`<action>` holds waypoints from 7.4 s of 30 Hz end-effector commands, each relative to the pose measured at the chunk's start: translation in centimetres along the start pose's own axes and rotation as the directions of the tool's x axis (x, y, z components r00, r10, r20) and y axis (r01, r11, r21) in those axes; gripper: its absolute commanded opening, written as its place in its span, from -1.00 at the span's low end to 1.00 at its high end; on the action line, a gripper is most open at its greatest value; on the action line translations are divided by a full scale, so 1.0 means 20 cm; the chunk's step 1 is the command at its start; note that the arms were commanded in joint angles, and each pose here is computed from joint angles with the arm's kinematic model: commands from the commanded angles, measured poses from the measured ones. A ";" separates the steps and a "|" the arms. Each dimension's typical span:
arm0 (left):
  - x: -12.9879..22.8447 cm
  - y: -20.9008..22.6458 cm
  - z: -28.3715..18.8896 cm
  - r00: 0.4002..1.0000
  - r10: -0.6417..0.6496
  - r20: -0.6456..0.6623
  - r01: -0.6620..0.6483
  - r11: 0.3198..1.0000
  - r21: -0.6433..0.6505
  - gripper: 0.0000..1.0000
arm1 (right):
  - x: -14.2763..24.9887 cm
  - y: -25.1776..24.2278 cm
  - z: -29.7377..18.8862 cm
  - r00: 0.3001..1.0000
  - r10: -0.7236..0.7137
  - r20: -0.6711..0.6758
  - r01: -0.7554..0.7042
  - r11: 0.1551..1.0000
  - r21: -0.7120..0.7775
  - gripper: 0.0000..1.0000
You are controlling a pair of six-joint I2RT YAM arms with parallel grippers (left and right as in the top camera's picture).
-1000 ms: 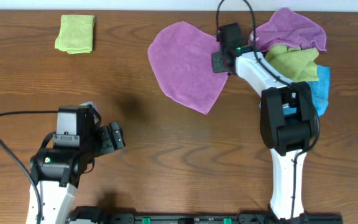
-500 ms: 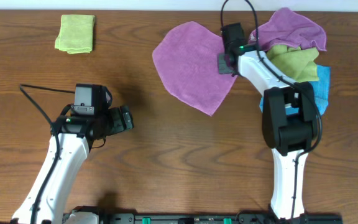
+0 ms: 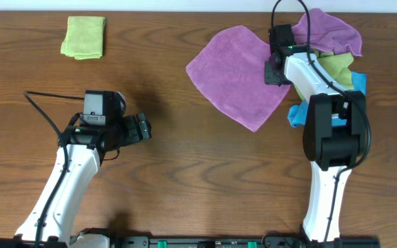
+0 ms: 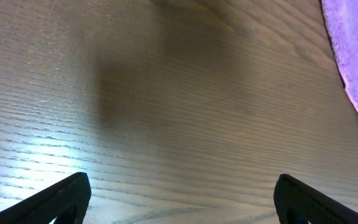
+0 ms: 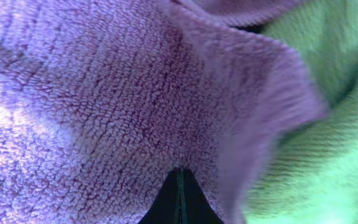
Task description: Fold the cloth
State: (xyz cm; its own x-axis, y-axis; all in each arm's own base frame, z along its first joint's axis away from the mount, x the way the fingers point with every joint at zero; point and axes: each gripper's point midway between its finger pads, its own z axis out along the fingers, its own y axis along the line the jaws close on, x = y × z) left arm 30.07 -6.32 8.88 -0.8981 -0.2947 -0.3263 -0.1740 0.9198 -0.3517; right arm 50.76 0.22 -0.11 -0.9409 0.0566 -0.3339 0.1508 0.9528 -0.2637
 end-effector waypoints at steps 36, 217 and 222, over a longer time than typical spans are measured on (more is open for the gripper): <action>-0.02 -0.01 0.01 1.000 -0.002 0.009 0.002 1.000 0.009 0.91 | -0.10 0.23 -0.61 0.980 -0.072 0.184 0.099 0.985 -0.142 -0.85; 0.10 -0.09 0.24 0.974 0.023 -0.223 0.034 0.968 0.248 0.91 | 1.05 0.20 -0.78 0.982 -0.125 -0.145 -0.059 0.522 -0.851 0.45; 0.13 -0.09 0.29 0.964 -0.003 -0.264 0.073 0.964 0.254 0.91 | 1.11 0.21 -0.72 0.979 -0.119 -0.165 -0.079 0.527 -0.846 0.43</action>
State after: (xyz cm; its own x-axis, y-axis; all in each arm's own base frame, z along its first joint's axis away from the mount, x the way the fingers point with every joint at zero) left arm 30.77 -9.92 4.48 -0.9687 -0.2126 -0.1279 -0.1021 0.8114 -0.5755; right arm 26.64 9.64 4.41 -0.9872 -0.0316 -0.1561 -0.1241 0.7669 0.6297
